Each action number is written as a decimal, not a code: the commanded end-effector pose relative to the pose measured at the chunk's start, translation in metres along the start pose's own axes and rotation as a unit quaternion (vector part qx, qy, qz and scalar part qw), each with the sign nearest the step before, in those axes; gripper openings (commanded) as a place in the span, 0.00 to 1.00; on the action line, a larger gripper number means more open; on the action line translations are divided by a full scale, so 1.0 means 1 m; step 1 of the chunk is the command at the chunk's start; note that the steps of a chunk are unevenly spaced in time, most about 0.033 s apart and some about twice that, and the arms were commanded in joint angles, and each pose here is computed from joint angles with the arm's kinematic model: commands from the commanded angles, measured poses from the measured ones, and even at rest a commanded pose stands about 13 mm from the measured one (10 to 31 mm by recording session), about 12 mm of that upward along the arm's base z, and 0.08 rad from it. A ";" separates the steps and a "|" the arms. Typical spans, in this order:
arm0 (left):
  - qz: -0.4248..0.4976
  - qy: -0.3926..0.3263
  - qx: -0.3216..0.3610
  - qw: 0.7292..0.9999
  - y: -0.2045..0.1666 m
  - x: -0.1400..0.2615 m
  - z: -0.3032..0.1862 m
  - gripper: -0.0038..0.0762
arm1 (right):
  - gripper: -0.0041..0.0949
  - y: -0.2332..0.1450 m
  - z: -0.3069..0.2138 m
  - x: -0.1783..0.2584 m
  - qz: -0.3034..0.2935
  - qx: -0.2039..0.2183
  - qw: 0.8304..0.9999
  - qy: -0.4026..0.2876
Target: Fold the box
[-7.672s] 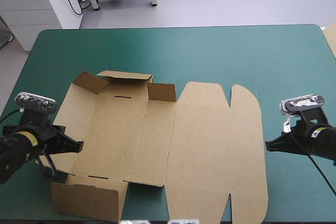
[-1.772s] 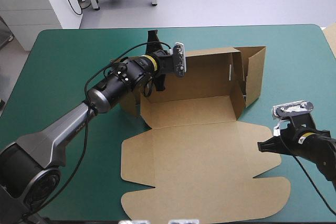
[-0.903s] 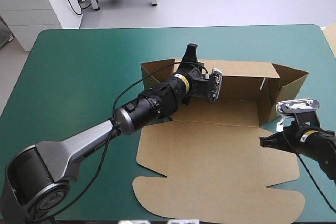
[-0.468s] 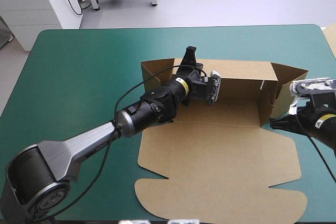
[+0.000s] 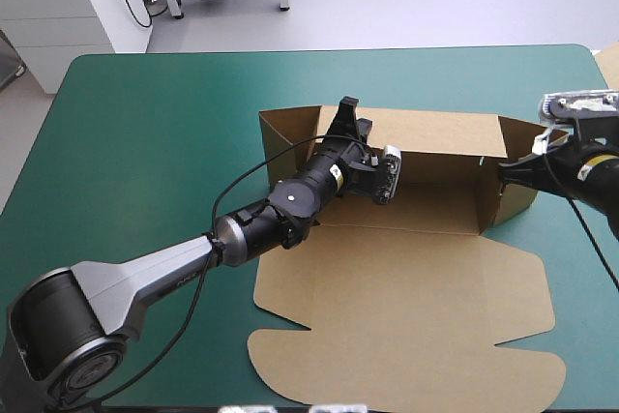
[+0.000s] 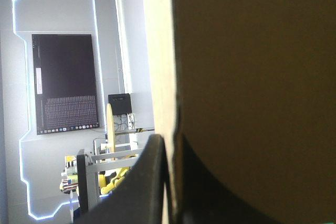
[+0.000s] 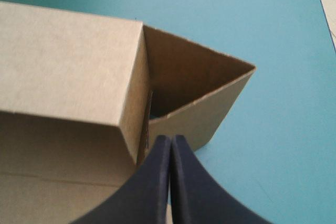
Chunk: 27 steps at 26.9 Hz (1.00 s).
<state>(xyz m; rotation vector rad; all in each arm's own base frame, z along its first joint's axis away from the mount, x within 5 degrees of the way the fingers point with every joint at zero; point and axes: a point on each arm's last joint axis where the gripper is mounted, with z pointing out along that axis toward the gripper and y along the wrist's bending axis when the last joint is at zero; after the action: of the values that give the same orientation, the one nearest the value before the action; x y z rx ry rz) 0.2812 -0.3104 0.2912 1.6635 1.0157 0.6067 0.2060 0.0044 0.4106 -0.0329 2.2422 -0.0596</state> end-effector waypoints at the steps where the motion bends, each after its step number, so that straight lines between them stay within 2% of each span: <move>1: -0.009 0.004 -0.012 1.000 0.001 0.000 -0.008 0.04 | 0.02 -0.002 0.003 -0.030 0.002 0.013 0.998 -0.062; 8: 0.005 0.011 0.004 1.000 -0.012 0.004 -0.007 0.04 | 0.02 0.000 0.038 -0.067 -0.002 0.017 0.998 -0.056; 12: 0.002 0.012 0.005 1.000 -0.013 0.004 -0.007 0.04 | 0.02 -0.004 0.062 -0.091 -0.008 0.050 0.997 -0.055; 15: -0.003 0.012 0.004 1.000 -0.013 0.004 -0.007 0.04 | 0.02 -0.013 0.085 -0.098 0.011 0.063 0.998 -0.028; 18: -0.029 0.015 0.003 0.999 -0.013 0.004 -0.007 0.04 | 0.02 -0.023 0.109 -0.096 0.045 0.051 0.998 0.010; 20: -0.041 0.016 0.003 0.999 -0.013 0.005 -0.007 0.04 | 0.02 -0.029 0.128 -0.087 0.064 0.023 0.996 0.051; 23: -0.047 0.016 0.002 0.999 -0.013 0.005 -0.007 0.04 | 0.02 -0.037 0.135 -0.081 0.080 0.014 0.994 0.080; 27: -0.072 0.016 0.002 0.997 -0.013 0.005 -0.007 0.04 | 0.02 -0.040 0.132 -0.069 0.039 0.000 0.989 0.141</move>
<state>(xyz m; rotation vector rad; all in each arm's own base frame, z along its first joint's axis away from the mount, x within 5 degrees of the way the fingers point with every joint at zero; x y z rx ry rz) 0.2758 -0.3056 0.2790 1.6315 1.0633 0.5957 0.3649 -0.0367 0.3599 0.1439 2.5735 -0.0054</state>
